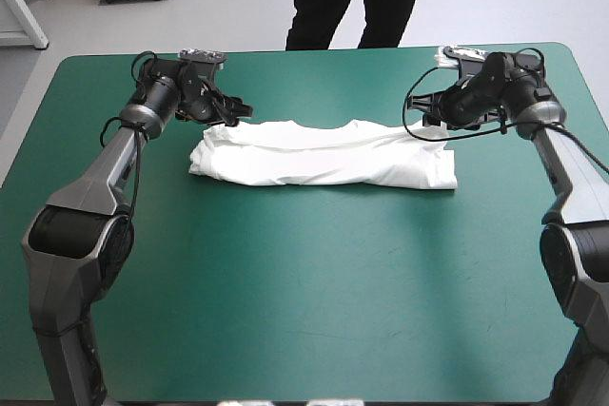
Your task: Fold the cloth
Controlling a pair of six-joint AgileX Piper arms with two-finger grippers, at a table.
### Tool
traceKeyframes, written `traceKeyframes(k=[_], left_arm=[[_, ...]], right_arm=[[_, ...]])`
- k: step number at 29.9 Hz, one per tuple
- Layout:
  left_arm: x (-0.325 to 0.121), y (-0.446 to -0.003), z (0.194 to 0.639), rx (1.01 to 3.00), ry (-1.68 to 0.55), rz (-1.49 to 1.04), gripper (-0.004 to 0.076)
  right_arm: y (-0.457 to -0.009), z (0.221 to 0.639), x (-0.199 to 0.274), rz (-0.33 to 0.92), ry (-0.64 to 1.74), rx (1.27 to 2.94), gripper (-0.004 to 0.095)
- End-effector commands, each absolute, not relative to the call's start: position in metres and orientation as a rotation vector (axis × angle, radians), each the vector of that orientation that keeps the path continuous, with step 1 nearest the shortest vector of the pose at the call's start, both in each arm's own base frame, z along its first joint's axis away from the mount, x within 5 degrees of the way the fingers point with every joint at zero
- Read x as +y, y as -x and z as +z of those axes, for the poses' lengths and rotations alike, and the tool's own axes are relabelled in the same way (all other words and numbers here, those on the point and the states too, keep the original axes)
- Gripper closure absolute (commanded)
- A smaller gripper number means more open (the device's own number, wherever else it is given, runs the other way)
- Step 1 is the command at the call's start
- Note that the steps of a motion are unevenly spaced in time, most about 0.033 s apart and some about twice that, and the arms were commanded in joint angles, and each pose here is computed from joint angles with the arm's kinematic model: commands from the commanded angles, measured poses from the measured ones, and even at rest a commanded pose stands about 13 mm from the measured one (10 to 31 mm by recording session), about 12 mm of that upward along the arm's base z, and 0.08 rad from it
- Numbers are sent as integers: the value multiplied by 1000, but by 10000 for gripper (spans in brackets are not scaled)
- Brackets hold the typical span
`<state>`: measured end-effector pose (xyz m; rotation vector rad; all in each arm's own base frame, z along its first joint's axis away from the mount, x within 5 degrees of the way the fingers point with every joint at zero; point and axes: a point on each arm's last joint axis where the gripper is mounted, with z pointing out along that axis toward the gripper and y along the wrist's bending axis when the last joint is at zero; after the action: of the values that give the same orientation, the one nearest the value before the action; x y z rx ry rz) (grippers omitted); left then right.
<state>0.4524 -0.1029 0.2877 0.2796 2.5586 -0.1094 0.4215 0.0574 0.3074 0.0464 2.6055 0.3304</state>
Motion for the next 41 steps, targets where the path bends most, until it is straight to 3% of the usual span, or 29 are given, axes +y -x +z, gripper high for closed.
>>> traceKeyframes(k=[1, 2, 6, 11, 20, 37, 41], left_arm=[[-106, -435, 352, 2382, -230, -243, 330], [-108, -433, 355, 2373, -230, -279, 384], [-129, -424, 364, 2332, -313, -406, 727], [-175, -411, 364, 2275, -498, -444, 733], [-238, -402, 347, 2188, -625, -499, 733], [-281, -413, 254, 2394, -715, -538, 733], [-282, -413, 246, 2427, -729, -533, 733]], right_arm=[[-403, 359, 51, 312, -18, 2466, 439], [-402, 362, 51, 310, -16, 2461, 439], [-398, 368, 49, 290, -8, 2451, 439], [-396, 368, 49, 293, -11, 2469, 444], [-394, 367, 49, 295, -14, 2487, 444], [-396, 367, 13, 351, -146, 2490, 466], [-394, 360, 2, 398, -136, 2518, 415]])
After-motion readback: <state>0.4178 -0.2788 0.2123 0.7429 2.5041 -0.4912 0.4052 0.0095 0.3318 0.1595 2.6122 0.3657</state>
